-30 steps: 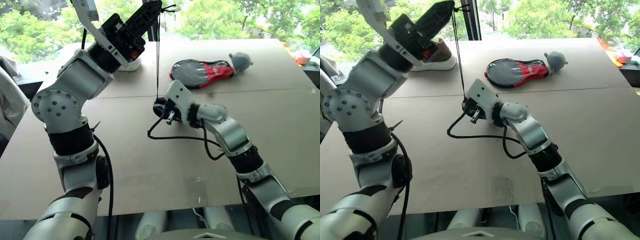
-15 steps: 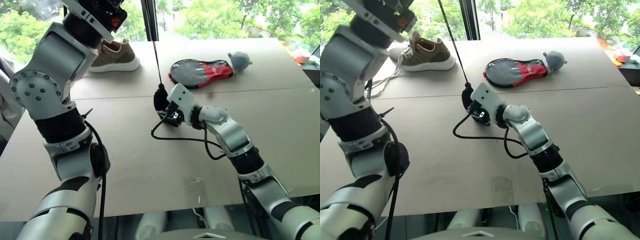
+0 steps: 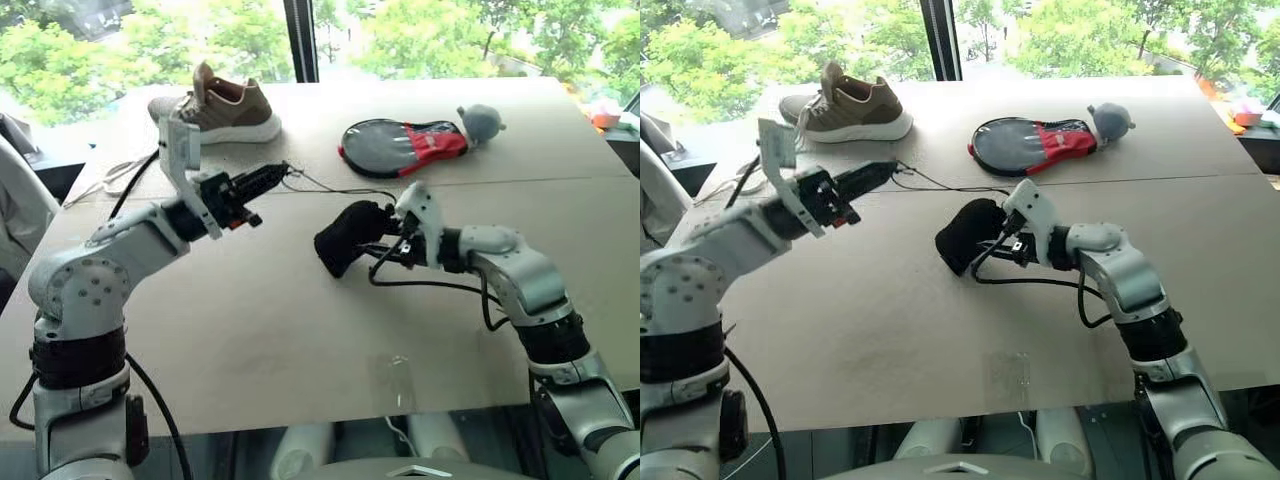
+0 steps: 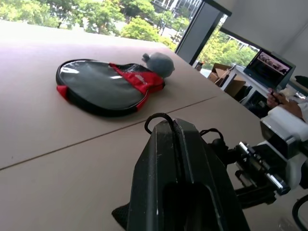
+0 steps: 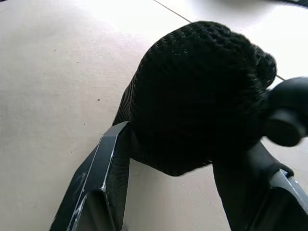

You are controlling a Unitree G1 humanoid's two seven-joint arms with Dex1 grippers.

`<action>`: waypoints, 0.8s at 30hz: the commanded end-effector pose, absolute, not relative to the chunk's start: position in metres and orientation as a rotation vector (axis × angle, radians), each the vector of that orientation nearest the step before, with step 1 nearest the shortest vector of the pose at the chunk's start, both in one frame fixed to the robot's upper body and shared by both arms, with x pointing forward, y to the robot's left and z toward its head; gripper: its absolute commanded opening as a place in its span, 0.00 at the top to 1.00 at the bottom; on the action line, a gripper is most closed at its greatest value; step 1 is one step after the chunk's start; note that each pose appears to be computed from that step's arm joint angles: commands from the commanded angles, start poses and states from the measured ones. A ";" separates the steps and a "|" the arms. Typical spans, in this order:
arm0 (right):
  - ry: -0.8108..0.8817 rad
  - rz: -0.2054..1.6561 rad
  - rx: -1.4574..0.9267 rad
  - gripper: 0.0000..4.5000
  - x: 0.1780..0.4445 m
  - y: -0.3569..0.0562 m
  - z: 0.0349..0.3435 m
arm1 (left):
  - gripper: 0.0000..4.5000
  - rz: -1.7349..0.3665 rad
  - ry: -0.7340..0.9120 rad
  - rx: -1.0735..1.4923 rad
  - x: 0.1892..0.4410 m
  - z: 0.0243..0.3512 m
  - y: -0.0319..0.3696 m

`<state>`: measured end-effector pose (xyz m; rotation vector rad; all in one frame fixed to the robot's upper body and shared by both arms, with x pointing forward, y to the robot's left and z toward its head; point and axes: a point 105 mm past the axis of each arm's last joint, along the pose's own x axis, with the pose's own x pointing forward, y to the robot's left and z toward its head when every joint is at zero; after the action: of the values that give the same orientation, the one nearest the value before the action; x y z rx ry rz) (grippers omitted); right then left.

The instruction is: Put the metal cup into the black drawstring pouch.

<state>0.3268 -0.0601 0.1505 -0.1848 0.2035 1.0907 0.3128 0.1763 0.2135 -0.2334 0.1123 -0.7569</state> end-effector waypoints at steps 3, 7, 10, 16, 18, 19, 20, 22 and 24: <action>0.262 1.154 -0.191 0.44 0.303 -0.081 0.149 | 1.00 -0.851 0.105 -0.155 0.295 0.206 0.161; 0.351 1.137 -0.220 0.43 0.293 -0.096 0.132 | 0.73 -0.882 0.141 -0.124 0.288 0.191 0.154; 0.390 1.136 -0.258 0.43 0.284 -0.109 0.122 | 0.44 -0.903 0.188 -0.090 0.280 0.178 0.154; 0.270 1.037 -0.241 0.43 0.282 -0.149 0.122 | 0.08 -0.874 0.372 0.143 0.251 0.122 0.185; 0.207 1.013 -0.214 0.43 0.282 -0.158 0.125 | 0.08 -0.856 0.394 0.213 0.246 0.110 0.194; 0.198 0.985 -0.202 0.43 0.281 -0.168 0.122 | 0.08 -0.822 0.386 0.236 0.247 0.103 0.201; 0.187 0.960 -0.195 0.43 0.281 -0.178 0.119 | 0.08 -0.794 0.364 0.254 0.248 0.099 0.205; 0.177 0.884 -0.182 0.43 0.282 -0.198 0.110 | 0.08 -0.746 0.316 0.265 0.251 0.094 0.209; 0.116 0.829 -0.185 0.43 0.284 -0.212 0.107 | 0.08 -0.711 0.267 0.275 0.253 0.094 0.211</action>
<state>0.2812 -0.1992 0.0954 -0.1612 0.2199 0.8718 0.2494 0.2104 0.0846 0.2215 0.3478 -0.7332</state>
